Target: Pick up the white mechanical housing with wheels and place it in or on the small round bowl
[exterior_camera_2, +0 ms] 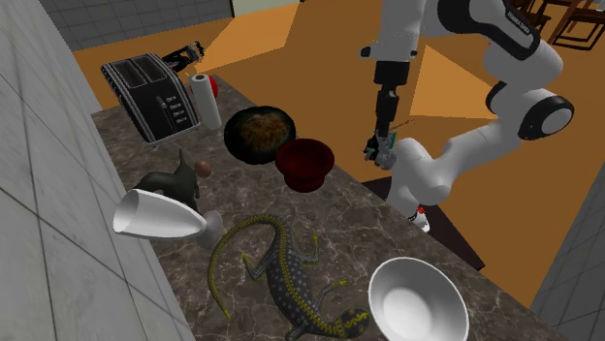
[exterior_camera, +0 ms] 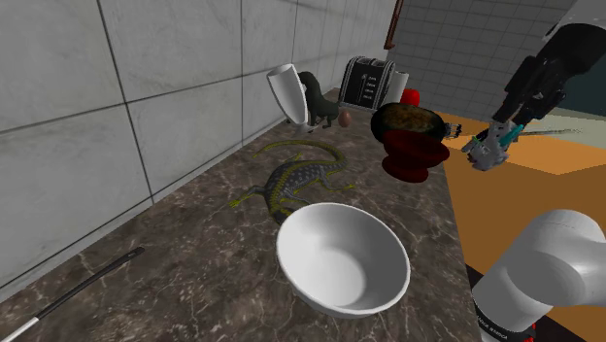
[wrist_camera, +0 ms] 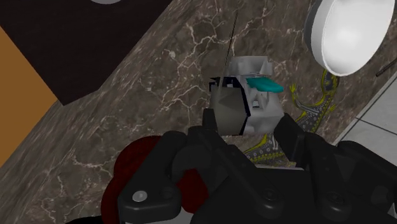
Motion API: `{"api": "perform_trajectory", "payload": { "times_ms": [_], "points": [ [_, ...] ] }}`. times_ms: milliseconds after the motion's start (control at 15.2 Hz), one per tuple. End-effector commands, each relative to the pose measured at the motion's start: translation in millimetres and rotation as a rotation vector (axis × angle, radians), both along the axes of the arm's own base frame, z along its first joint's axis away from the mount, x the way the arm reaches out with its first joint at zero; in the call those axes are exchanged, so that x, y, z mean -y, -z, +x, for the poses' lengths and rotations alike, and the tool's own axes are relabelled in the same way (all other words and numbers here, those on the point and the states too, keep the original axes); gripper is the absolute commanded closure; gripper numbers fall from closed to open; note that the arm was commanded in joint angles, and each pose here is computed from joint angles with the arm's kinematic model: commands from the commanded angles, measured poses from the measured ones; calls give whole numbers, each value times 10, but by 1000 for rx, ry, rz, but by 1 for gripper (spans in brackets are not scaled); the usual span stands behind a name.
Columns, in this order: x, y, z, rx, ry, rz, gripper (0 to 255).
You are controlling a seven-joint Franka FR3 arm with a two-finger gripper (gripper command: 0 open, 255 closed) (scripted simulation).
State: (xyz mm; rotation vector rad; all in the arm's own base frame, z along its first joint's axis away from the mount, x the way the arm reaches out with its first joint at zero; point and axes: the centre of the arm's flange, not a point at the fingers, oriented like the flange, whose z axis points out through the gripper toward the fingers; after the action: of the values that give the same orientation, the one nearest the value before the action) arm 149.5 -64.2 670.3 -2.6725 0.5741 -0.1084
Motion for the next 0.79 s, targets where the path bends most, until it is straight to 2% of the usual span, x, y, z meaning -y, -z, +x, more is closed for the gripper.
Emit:
{"api": "perform_trajectory", "payload": {
  "times_ms": [0, 726],
  "points": [
    [138, -33, 184, 0, 0, 0, 255],
    [951, -170, 1380, 0, 0, 0, 255]
  ]
}}
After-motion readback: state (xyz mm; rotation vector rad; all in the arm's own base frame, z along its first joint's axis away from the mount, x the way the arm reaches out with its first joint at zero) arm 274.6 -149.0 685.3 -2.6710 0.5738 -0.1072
